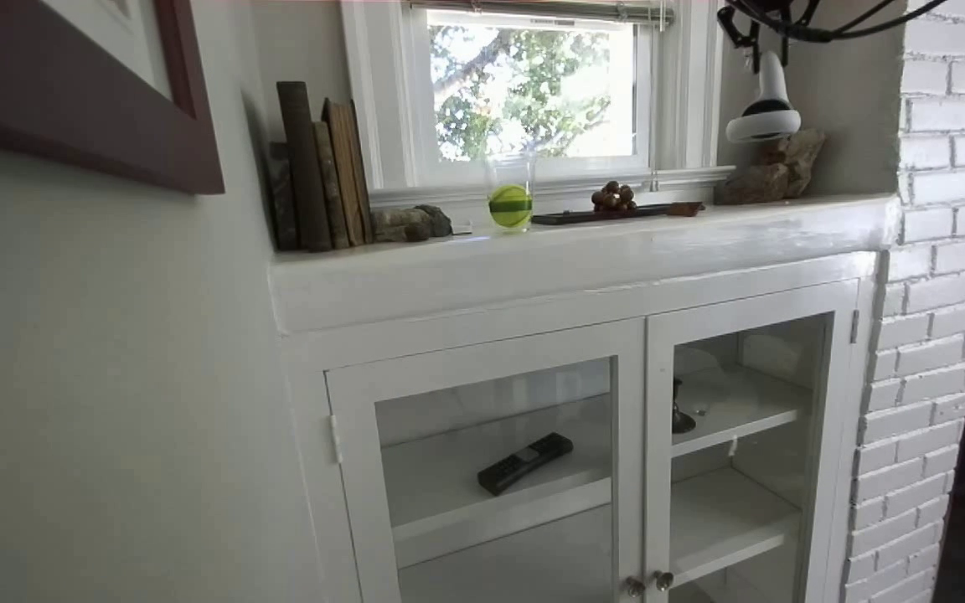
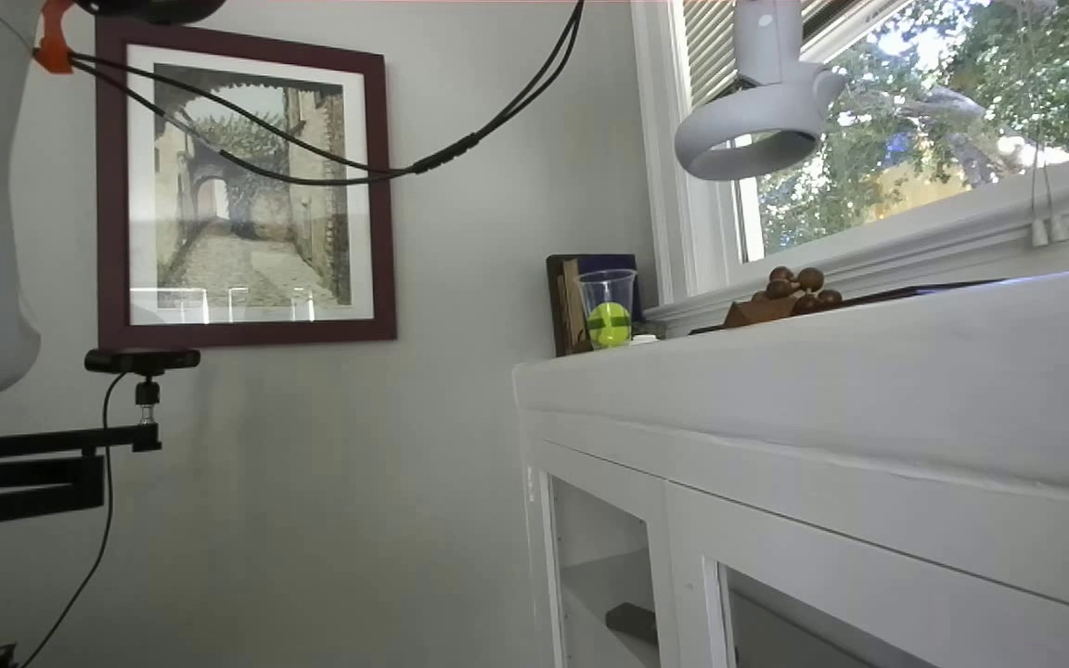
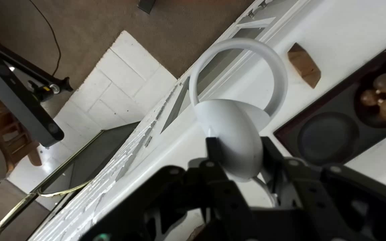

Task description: Move the white object to the right

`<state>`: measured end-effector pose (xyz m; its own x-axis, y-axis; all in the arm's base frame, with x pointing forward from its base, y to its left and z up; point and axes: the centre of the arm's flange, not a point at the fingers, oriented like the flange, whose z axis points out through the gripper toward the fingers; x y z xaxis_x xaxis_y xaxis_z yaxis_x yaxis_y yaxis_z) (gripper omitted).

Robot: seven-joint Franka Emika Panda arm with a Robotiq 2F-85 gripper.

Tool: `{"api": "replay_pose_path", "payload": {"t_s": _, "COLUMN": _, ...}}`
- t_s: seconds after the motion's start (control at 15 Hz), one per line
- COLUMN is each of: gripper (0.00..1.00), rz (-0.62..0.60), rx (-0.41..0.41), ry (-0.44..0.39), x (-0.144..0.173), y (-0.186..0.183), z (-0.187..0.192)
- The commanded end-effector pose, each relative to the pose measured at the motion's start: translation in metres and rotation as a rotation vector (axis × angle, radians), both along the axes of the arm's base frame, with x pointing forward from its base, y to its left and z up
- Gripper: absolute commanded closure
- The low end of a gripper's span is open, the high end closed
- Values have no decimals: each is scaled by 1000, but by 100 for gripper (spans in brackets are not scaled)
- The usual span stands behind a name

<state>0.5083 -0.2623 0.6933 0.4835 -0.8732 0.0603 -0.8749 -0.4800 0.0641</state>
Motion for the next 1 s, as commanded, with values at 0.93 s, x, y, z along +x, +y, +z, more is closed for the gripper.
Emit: {"api": "replay_pose_path", "payload": {"t_s": 0.93, "gripper": 92, "rz": -56, "rx": -37, "ry": -149, "x": 25, "y": -142, "z": -32}}
